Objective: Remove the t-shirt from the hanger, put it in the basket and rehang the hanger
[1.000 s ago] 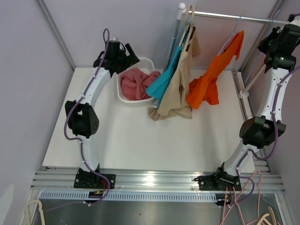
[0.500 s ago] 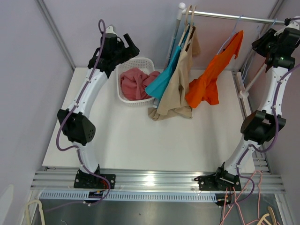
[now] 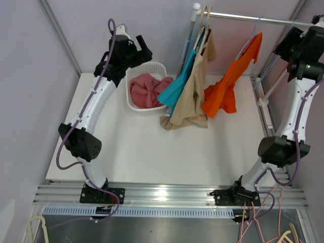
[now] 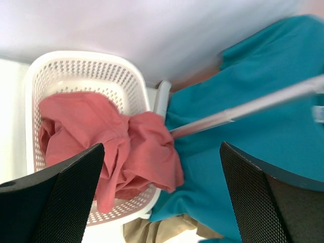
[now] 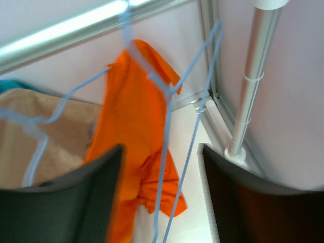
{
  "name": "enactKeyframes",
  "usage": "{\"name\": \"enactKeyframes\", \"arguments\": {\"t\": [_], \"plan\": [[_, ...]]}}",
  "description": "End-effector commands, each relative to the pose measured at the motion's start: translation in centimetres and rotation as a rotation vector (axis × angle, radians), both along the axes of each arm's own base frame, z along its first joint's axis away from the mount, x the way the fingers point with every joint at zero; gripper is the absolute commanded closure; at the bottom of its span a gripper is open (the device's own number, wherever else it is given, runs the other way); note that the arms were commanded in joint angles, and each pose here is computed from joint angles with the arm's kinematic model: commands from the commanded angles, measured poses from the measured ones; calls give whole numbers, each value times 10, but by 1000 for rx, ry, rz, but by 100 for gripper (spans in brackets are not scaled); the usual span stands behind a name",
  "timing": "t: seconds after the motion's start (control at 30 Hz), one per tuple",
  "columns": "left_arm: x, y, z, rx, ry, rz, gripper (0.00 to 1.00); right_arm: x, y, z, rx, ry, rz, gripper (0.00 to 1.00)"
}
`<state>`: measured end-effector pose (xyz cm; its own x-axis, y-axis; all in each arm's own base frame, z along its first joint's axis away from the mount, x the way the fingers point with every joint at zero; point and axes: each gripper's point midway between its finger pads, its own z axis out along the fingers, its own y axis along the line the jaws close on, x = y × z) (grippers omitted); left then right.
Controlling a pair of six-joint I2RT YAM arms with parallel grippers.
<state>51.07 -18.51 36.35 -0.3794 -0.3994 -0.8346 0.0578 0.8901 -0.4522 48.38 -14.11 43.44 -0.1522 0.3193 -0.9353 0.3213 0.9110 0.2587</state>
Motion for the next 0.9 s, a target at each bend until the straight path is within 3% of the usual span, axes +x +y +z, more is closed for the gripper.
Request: {"name": "enactKeyframes", "arguments": {"t": [0.0, 0.07, 0.1, 0.13, 0.37, 0.6, 0.87], "plan": [[-34, 4, 59, -10, -131, -17, 0, -46, 18, 44, -64, -73, -44, 25], [-43, 1, 69, -29, -156, -34, 1, -47, 33, 39, -43, -77, -1, 18], [-44, -1, 59, -22, -137, -39, 0, -52, 49, 48, -35, -109, 46, 3], [-46, -3, 63, -26, -157, -41, 0, -51, 56, 55, -28, -140, 73, 2], [-61, -18, 73, 23, -193, -49, 0, -13, 96, 51, 69, -139, 221, 6], [-73, -20, 83, 46, -221, -61, 0, 23, 109, 40, 122, -110, 208, 7], [-82, -29, 72, 63, -238, -80, 1, 57, 121, 30, 75, -125, 160, 9]]}}
